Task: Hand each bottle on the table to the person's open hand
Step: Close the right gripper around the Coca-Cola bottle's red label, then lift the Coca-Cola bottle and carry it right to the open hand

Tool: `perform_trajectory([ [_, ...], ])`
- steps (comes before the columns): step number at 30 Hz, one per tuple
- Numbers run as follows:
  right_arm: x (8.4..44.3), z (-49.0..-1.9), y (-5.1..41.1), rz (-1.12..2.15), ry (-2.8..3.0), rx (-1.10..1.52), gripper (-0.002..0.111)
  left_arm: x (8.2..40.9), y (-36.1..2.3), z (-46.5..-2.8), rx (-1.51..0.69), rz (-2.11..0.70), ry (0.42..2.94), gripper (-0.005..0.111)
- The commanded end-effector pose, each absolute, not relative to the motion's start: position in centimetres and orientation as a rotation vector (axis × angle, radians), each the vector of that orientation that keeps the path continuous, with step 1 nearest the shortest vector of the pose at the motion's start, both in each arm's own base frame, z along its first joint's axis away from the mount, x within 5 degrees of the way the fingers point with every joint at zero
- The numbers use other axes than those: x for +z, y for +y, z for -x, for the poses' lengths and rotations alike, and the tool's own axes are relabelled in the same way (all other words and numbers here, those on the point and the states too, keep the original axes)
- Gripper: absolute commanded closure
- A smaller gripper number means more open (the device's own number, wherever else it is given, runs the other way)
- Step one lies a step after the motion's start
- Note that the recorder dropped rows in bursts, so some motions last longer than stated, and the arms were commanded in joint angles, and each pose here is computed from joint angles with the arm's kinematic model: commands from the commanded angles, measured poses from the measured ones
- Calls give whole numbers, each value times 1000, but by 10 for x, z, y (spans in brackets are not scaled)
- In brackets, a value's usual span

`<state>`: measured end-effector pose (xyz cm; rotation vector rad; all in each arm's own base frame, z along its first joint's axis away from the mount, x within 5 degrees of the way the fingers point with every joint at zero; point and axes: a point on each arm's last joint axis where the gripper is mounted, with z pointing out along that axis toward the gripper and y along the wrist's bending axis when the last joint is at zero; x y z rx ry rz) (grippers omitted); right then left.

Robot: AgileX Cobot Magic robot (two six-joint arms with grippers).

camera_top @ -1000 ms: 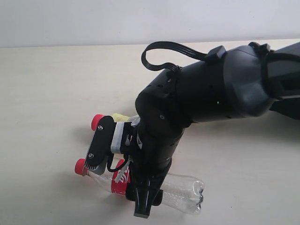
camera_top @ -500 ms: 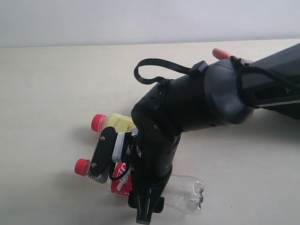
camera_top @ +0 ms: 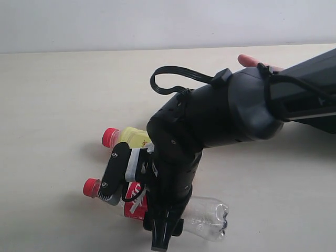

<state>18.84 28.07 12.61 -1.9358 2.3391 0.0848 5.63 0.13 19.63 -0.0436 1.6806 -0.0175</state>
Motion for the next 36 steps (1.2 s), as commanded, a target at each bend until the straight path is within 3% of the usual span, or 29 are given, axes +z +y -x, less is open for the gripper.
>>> perform_trajectory([
  [1, 127, -188, 283, 1929, 2333, 96, 50, 195, 1, -56, -13, 40, 1681, 107],
  [9, 127, -188, 282, 1934, 2339, 93, 108, 195, 1, -56, -13, 40, 1681, 107],
  [15, 130, -188, 282, 1931, 2329, 97, 108, 195, 1, -56, -13, 40, 1681, 107],
  [20, 153, -186, 281, 1892, 2287, 126, 108, 195, 1, -56, -13, 40, 1681, 107],
  [30, 238, -169, 262, 1743, 2173, 262, 108, 195, 1, -56, -13, 40, 1681, 107],
  [36, 287, -163, 237, 1474, 2202, 225, 108, 195, 1, -56, -13, 40, 1681, 107],
])
